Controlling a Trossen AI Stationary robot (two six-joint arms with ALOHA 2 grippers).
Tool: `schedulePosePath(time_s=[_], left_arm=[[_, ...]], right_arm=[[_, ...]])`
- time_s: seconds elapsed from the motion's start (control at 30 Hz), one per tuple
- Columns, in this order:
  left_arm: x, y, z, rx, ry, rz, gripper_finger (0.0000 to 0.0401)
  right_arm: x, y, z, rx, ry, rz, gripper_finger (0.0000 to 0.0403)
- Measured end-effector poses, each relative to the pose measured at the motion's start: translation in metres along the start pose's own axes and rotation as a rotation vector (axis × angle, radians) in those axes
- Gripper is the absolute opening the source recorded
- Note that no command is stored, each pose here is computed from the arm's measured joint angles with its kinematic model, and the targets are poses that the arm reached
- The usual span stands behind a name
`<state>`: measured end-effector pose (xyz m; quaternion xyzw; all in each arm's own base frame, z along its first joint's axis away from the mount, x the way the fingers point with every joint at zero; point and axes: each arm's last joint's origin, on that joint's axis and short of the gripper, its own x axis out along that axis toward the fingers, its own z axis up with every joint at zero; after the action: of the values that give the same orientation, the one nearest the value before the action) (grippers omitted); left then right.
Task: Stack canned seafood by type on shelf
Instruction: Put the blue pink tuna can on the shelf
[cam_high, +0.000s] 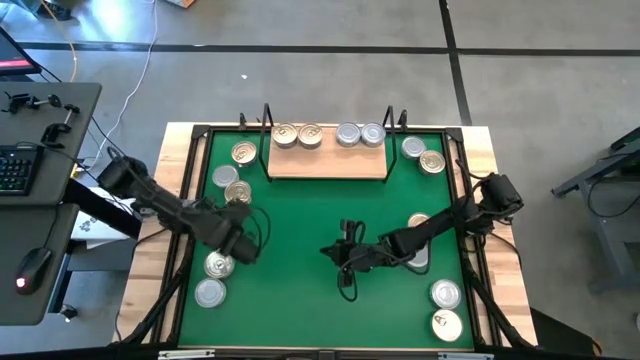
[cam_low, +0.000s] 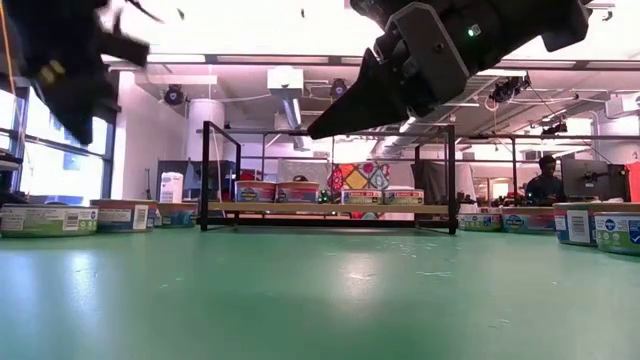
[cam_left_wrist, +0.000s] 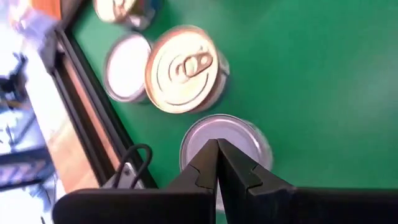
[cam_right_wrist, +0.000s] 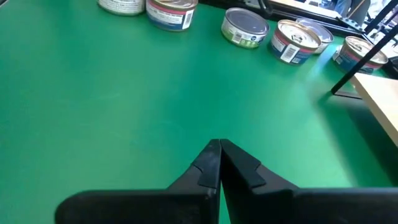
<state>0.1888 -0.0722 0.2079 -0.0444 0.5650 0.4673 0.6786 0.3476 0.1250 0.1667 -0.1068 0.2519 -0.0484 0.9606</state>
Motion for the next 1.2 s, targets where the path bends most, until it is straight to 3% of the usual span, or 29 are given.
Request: schedulePosePath(time_s=[0.27, 0.47, 0.6, 0.7, 0.83, 0.93, 1.03, 1.2], left_arm=[[0.061, 0.035, 0.007, -0.112, 0.110, 0.017, 0.0000], [0.088, 0.040, 0.012, -0.112, 0.047, -0.073, 0.0000], [0.090, 0.038, 0.016, -0.088, 0.020, -0.106, 0.0000], [0.088, 0.032, 0.018, -0.058, 0.023, -0.192, 0.0000], [0.085, 0.018, 0.016, 0.029, 0.091, -0.410, 0.0000], [0.074, 0.005, 0.024, 0.072, 0.022, -0.602, 0.0000], [0.067, -0.004, 0.022, 0.132, -0.021, -0.703, 0.0000], [0.046, -0.011, 0.026, 0.166, -0.098, -0.735, 0.0000]], right_arm=[[0.000, 0.000, 0.001, -0.015, -0.006, 0.000, 0.0000], [0.000, 0.000, 0.002, -0.015, -0.019, 0.000, 0.0000], [0.000, 0.000, 0.002, -0.012, -0.019, 0.000, 0.0000], [0.000, 0.000, 0.002, -0.010, -0.019, 0.002, 0.0000], [0.000, 0.000, 0.002, -0.007, -0.019, 0.010, 0.0000], [0.000, 0.000, 0.002, -0.007, -0.021, 0.015, 0.0000], [0.000, 0.000, 0.003, -0.004, -0.027, 0.015, 0.0000], [0.000, 0.000, 0.003, -0.003, -0.028, 0.015, 0.0000]])
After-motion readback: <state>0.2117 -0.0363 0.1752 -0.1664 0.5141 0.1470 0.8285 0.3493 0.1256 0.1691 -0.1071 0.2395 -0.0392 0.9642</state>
